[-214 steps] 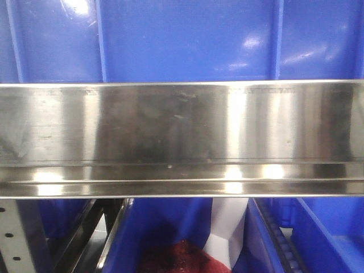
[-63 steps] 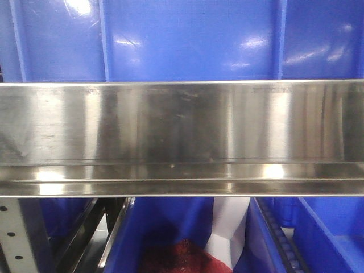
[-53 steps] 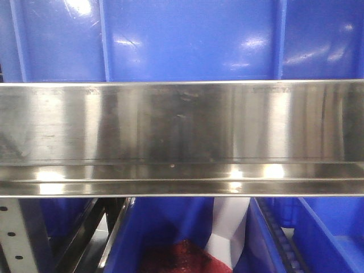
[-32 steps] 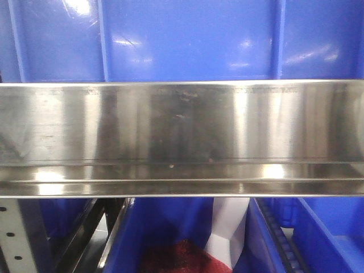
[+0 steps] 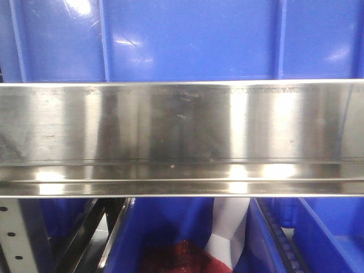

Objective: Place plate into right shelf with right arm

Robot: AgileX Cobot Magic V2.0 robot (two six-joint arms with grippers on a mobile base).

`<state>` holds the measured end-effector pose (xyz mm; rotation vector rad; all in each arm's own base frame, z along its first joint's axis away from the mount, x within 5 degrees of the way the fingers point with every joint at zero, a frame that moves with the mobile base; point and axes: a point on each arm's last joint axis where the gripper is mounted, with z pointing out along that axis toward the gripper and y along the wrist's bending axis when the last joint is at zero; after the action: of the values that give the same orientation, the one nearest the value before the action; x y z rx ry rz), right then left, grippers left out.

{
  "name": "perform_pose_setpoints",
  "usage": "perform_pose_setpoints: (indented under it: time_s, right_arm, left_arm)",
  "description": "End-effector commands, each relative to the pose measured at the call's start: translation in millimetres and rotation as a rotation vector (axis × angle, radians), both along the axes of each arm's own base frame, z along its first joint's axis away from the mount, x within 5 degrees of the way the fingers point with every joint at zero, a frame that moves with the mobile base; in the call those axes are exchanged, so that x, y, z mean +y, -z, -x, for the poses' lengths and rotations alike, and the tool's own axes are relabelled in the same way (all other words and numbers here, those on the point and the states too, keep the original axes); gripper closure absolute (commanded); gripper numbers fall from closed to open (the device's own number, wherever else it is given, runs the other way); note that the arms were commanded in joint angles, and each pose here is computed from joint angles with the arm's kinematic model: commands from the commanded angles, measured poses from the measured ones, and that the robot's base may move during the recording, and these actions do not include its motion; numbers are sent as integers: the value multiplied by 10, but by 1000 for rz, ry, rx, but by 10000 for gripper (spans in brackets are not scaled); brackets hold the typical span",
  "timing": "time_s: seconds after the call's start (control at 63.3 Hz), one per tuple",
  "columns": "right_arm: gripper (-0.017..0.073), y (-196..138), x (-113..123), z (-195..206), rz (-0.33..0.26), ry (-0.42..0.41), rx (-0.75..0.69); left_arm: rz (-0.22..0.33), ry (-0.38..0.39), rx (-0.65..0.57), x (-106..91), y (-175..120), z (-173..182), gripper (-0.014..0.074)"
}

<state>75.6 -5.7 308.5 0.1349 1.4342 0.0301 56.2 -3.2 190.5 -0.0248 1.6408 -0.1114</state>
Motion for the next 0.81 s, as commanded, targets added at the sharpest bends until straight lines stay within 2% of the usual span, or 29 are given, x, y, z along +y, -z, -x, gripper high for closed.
perform_pose_setpoints:
  time_s: [0.0,0.047,0.174,0.79]
  right_arm:
    - [504,87,4,97,-17,1,-123]
    - [504,204,4,150,-38,1,-136]
    - [504,365,11,234,-36,0,-159]
    - [504,792,36,234,41,-27,-142]
  left_arm:
    - [11,2,-86,-2,-53,-1,640]
    - [11,2,-86,-2,-53,-1,640]
    - [11,2,-86,-2,-53,-1,640]
    - [11,2,-86,-2,-53,-1,640]
